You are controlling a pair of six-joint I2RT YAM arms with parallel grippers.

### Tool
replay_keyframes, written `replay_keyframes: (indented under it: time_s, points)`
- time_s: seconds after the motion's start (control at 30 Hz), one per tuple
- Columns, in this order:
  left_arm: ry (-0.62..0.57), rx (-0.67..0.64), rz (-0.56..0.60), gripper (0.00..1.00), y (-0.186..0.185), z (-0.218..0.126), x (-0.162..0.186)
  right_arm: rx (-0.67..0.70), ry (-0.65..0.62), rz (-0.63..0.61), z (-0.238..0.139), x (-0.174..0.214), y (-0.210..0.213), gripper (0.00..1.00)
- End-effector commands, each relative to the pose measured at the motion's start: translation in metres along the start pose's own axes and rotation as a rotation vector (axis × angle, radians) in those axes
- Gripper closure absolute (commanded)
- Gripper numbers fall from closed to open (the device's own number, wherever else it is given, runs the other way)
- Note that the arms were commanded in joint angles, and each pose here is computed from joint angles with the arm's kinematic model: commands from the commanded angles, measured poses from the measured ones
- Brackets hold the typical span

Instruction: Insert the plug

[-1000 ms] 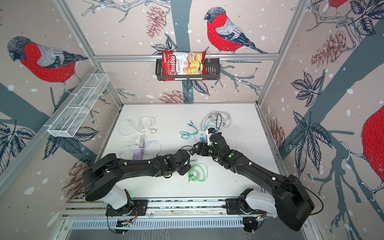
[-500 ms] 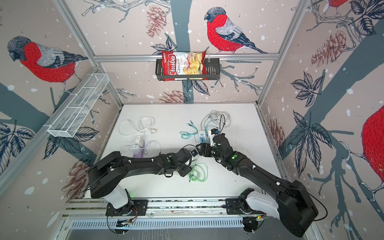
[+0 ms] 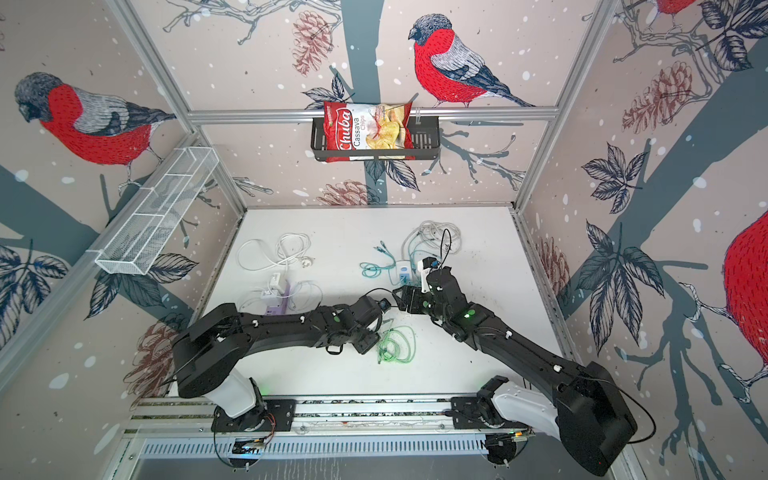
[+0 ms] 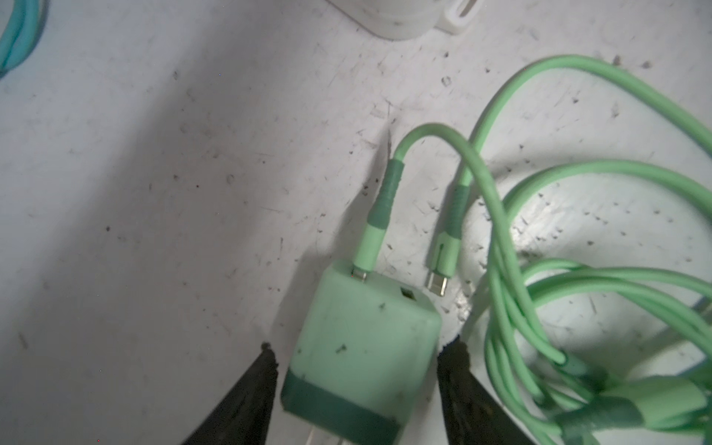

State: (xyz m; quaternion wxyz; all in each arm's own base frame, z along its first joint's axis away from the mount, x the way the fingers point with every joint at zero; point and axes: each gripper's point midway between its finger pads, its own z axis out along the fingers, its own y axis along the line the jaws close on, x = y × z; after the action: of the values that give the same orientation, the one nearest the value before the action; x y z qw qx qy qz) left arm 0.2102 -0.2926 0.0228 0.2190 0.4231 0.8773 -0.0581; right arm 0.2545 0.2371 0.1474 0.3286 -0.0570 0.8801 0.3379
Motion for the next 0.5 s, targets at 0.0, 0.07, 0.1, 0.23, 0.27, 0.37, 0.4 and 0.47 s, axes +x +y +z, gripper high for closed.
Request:
replay_keyframes:
  time_s: [0.0, 0.07, 0.1, 0.23, 0.27, 0.37, 0.4, 0.47]
  points:
    - [0.012, 0.006, -0.006, 0.36, -0.0008, -0.0005, 0.0023, -0.022, -0.011, -0.016, -0.0017, -0.0035, 0.0054, 0.22]
    - [0.017, 0.006, -0.002, 0.37, -0.0008, 0.0005, 0.0023, -0.022, -0.012, -0.015, -0.002, -0.0032, 0.0052, 0.22]
    - [0.018, 0.008, 0.0, 0.37, -0.001, 0.0012, 0.0018, -0.021, -0.012, -0.015, -0.0022, -0.0031, 0.0049, 0.22]
    - [0.016, 0.008, 0.012, 0.39, -0.0012, 0.0019, 0.0003, -0.021, -0.011, -0.014, -0.0017, -0.0021, 0.0044, 0.22]
    - [0.016, 0.01, 0.013, 0.4, -0.0014, 0.0022, 0.0003, -0.022, -0.009, -0.013, -0.0017, -0.0016, 0.0043, 0.22]
    - [0.025, 0.016, 0.013, 0.44, -0.0027, 0.0025, 0.0018, -0.02, -0.012, -0.015, -0.0022, -0.002, 0.004, 0.22]
    - [0.028, 0.017, 0.01, 0.46, -0.0029, 0.0022, 0.0025, -0.022, -0.013, -0.016, -0.0024, -0.0024, 0.0045, 0.22]
    - [0.033, 0.019, 0.011, 0.52, -0.0032, 0.0017, 0.004, -0.022, -0.013, -0.016, -0.0023, -0.0022, 0.0043, 0.22]
